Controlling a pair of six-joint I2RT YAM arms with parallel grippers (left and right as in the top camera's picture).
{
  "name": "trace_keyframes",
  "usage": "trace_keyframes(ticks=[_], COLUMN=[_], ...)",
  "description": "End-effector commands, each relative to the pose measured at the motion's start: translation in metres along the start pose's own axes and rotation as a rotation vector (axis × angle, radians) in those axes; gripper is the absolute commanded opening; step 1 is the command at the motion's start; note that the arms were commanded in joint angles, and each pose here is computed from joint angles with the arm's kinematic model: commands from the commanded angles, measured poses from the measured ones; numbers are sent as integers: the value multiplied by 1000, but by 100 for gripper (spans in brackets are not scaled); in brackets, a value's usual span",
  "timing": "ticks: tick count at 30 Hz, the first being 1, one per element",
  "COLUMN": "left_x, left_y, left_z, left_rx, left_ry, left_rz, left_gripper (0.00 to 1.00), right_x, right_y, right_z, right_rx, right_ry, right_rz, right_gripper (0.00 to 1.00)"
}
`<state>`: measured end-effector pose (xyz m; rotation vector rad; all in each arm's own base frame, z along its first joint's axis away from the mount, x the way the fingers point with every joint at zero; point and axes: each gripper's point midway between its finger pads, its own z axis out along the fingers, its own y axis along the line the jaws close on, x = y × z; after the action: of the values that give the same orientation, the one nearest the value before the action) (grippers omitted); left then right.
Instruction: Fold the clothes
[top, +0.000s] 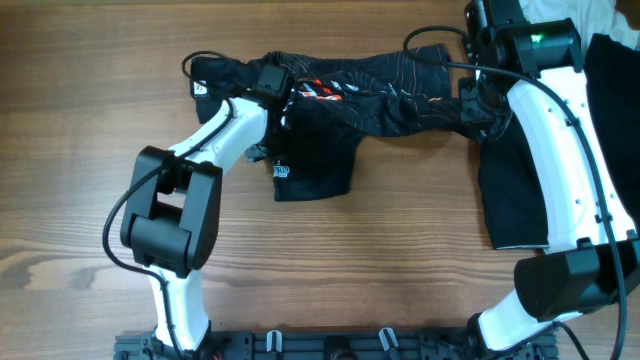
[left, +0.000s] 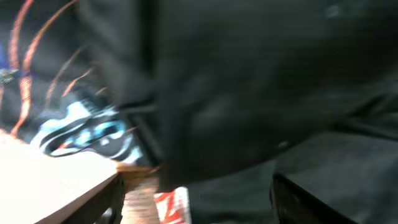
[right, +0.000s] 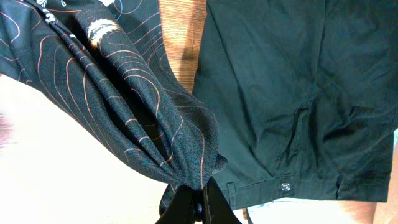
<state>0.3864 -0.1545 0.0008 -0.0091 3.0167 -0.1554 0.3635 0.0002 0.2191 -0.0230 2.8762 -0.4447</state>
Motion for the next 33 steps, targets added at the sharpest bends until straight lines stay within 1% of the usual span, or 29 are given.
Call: trace_keyframes(ticks=[1,4,5,6,8,10,11,13,14,15,17,18,20,22,25,26,27,29,30,31,32,33], left_x=[29,40,38,35,18,-9,-26,-49,-56,-62,-61,-58,-54,-49,-36,-32,-26,-20,-19,-23,-26,-32], left_y=[-24,-40,-42,-44,-37,-16,1,30,39,51,71,79,95,107,112,110,107,107,110,119,126,133], left_z=[33,37,33,29,4,-44,-83,-148,-177,-215,-267,-283,-324,-380,-458,-474,-488,-484,-472,-455,-445,-432], left_rx=[51,102,104,108,112,125,143,199,242,298,324,321,314,312,307,309,312,308,293,255,227,197], left_ry=[106,147,135,124,67,-21,-105,-275,-349,-450,-586,-630,-757,-920,-1107,-1140,-1168,-1142,-1096,-1043,-1017,-984], left_rz=[44,65,69,70,47,-12,-56,-127,-146,-167,-193,-205,-220,-224,-204,-197,-188,-197,-220,-260,-285,-310], left_gripper=[68,25,4,4,4,4,4,4,4,4,4,4,4,4,4,4,4,4,4,4,4,4], right_x=[3,3,3,3,3,5,5,-2,-7,-14,-22,-26,-34,-41,-40,-38,-34,-20,-12,-12,-10,-2], right_y=[-4,-4,-4,-3,4,17,18,19,20,25,29,28,24,13,-3,-4,3,29,32,27,22,26], right_z=[2,2,2,2,2,1,1,1,1,-1,-8,-12,-34,-70,-115,-123,-131,-129,-111,-91,-70,-50], right_rx=[26,26,25,17,-23,-95,-104,-108,-115,-146,-182,-185,-208,-229,-241,-250,-292,-412,-394,-327,-263,-248], right_ry=[14,14,14,15,16,29,28,4,-14,-41,-73,-89,-158,-265,-397,-423,-438,-385,-314,-261,-195,-112], right_rz=[-9,-9,-8,-8,-6,-4,31,104,115,124,140,143,152,173,165,142,83,-65,-109,-97,-79,-113], right_gripper=[4,4,4,4,4,4,4,4,4,4,4,4,5,4,4,5,5,9,10,10,13,18])
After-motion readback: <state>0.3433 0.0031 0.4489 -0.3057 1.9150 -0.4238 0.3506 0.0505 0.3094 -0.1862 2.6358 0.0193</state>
